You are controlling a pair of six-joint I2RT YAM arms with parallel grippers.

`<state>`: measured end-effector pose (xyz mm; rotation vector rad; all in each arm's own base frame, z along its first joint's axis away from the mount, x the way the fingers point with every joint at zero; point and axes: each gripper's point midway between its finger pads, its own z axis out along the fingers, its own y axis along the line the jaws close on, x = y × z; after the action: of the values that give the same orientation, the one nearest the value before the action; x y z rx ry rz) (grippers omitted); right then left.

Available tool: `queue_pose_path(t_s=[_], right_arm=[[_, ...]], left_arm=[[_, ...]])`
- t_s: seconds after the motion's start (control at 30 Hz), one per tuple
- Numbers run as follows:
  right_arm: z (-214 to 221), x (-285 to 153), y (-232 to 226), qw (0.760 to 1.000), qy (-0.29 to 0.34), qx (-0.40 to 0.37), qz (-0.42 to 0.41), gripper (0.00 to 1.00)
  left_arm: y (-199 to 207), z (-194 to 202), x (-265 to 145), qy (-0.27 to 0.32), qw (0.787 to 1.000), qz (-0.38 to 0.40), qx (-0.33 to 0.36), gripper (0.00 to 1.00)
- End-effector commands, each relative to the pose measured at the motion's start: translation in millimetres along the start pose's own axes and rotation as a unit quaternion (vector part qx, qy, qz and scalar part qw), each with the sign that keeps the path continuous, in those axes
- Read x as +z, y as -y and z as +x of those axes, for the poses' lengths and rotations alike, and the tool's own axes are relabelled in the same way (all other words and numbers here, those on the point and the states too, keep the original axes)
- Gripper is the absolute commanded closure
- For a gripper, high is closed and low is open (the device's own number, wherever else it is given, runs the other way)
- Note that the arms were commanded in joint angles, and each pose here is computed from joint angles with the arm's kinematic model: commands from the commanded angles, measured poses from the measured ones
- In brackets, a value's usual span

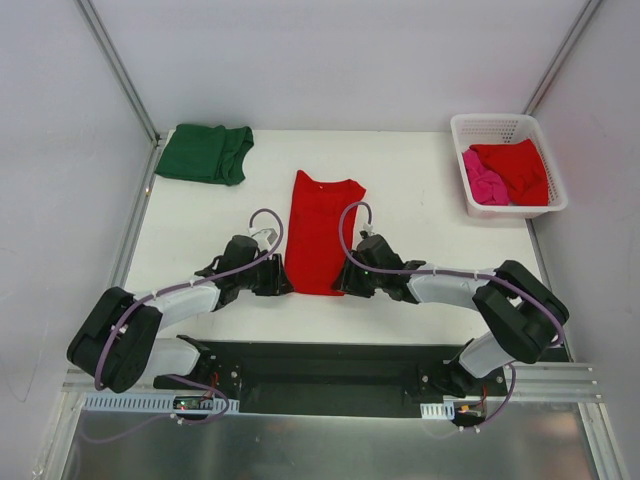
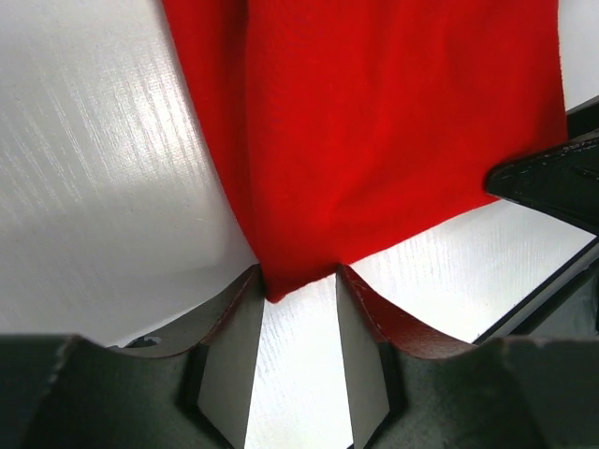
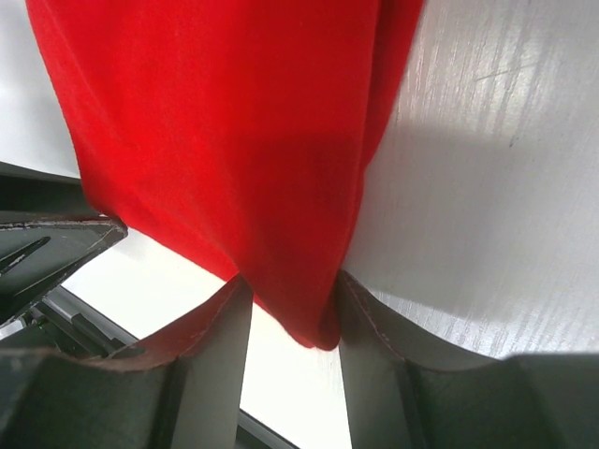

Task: Fold and stack the t-shirts
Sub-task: Fold the tshirt

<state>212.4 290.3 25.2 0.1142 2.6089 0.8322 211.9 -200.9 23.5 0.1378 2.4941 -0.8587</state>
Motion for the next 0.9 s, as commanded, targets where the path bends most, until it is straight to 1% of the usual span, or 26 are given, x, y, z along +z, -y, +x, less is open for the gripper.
queue_pose_path(t_s=[0.0,0.13,0.33,0.4,0.43,0.6,0.67,0.7,0.73,0.77,0.87], right_arm=[[5.3,3.6,15.1,0.999,-0.012,-0.008,0.036,0.57],[5.0,3.5,14.4,0.999,-0.012,-0.008,0.035,0.59],[3.5,3.2,14.7,0.999,-0.01,-0.01,0.036,0.66],[4.1,2.8,14.7,0.999,-0.011,-0.012,0.037,0.67],[4.1,2.3,15.6,0.999,-0.011,-0.012,0.038,0.67],[2.8,1.7,17.3,0.999,-0.008,-0.011,0.042,0.64],[2.6,1.4,17.4,0.999,-0.008,-0.012,0.043,0.64],[2.3,1.1,17.1,0.999,-0.007,-0.012,0.042,0.64],[1.9,0.9,16.8,0.999,-0.006,-0.011,0.042,0.64],[2.1,0.4,17.5,0.999,-0.006,-0.012,0.043,0.66],[2.5,-1.1,19.1,0.999,-0.005,-0.011,0.044,0.68]], left_arm=[[-15.1,24.3,-0.3,-0.048,0.998,-0.027,-0.02,0.64],[-16.1,23.8,1.0,-0.049,0.998,-0.029,-0.021,0.69],[-15.8,21.6,1.3,-0.047,0.998,-0.03,-0.019,0.68],[-15.4,20.6,1.2,-0.045,0.998,-0.03,-0.019,0.64],[-15.8,20.3,1.3,-0.044,0.998,-0.032,-0.02,0.59],[-18.1,19.7,0.2,-0.041,0.998,-0.038,-0.022,0.52],[-19.0,18.8,0.0,-0.039,0.998,-0.041,-0.022,0.51],[-19.2,18.0,-0.5,-0.037,0.998,-0.042,-0.023,0.51],[-19.6,18.2,-0.7,-0.037,0.998,-0.042,-0.023,0.53],[-20.0,18.1,-1.0,-0.036,0.998,-0.043,-0.025,0.55],[-20.6,18.0,-1.0,-0.036,0.998,-0.043,-0.027,0.58]])
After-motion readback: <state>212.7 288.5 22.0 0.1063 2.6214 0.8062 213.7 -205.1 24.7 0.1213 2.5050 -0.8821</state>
